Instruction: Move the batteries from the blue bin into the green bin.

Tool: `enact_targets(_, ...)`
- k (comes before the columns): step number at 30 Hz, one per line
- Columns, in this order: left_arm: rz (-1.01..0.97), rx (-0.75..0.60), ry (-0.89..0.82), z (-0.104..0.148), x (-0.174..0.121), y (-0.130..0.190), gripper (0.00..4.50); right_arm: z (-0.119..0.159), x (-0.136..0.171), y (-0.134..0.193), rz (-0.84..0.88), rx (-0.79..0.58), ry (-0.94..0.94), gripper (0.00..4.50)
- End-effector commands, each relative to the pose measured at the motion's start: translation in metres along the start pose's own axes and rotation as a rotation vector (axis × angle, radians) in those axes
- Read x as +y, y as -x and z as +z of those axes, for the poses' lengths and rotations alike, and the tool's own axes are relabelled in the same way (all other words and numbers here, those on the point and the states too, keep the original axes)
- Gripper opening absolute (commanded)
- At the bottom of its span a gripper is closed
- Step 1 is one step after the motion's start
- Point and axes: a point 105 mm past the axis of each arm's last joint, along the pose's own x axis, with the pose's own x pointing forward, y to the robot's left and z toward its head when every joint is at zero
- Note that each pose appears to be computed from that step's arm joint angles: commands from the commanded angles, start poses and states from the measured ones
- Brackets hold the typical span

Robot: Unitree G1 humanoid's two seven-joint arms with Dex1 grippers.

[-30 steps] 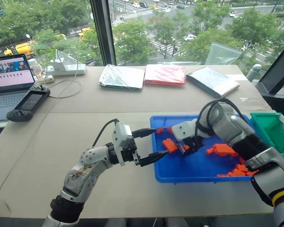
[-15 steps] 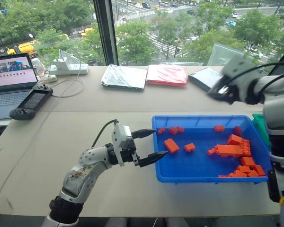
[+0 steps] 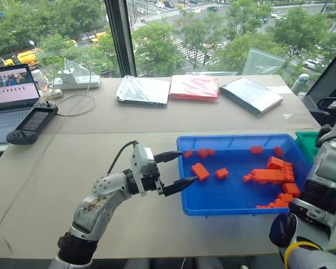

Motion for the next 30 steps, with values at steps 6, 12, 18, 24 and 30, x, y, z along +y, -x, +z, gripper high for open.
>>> enact_targets(6, -0.011, -0.039, -0.021, 0.009, -0.004, -0.002, 4.5, 0.014, -0.006, 0.002, -0.017, -0.063, -0.061, 4.48)
enact_targets(12, -0.004, -0.04, -0.022, 0.009, -0.002, -0.002, 4.5, 0.023, -0.01, 0.004, -0.016, -0.094, -0.064, 4.48)
enact_targets(18, 0.052, -0.031, -0.009, 0.006, 0.004, 0.0, 4.5, 0.053, 0.041, 0.025, 0.365, -0.276, -0.023, 4.48)
enact_targets(24, 0.269, 0.02, -0.015, 0.008, 0.035, 0.002, 4.5, 0.031, 0.071, 0.103, 0.937, -0.485, 0.267, 4.48)
enact_targets(30, 0.523, 0.018, -0.006, 0.014, 0.057, 0.022, 4.5, -0.001, 0.065, 0.127, 1.025, -0.409, 0.318, 4.48)
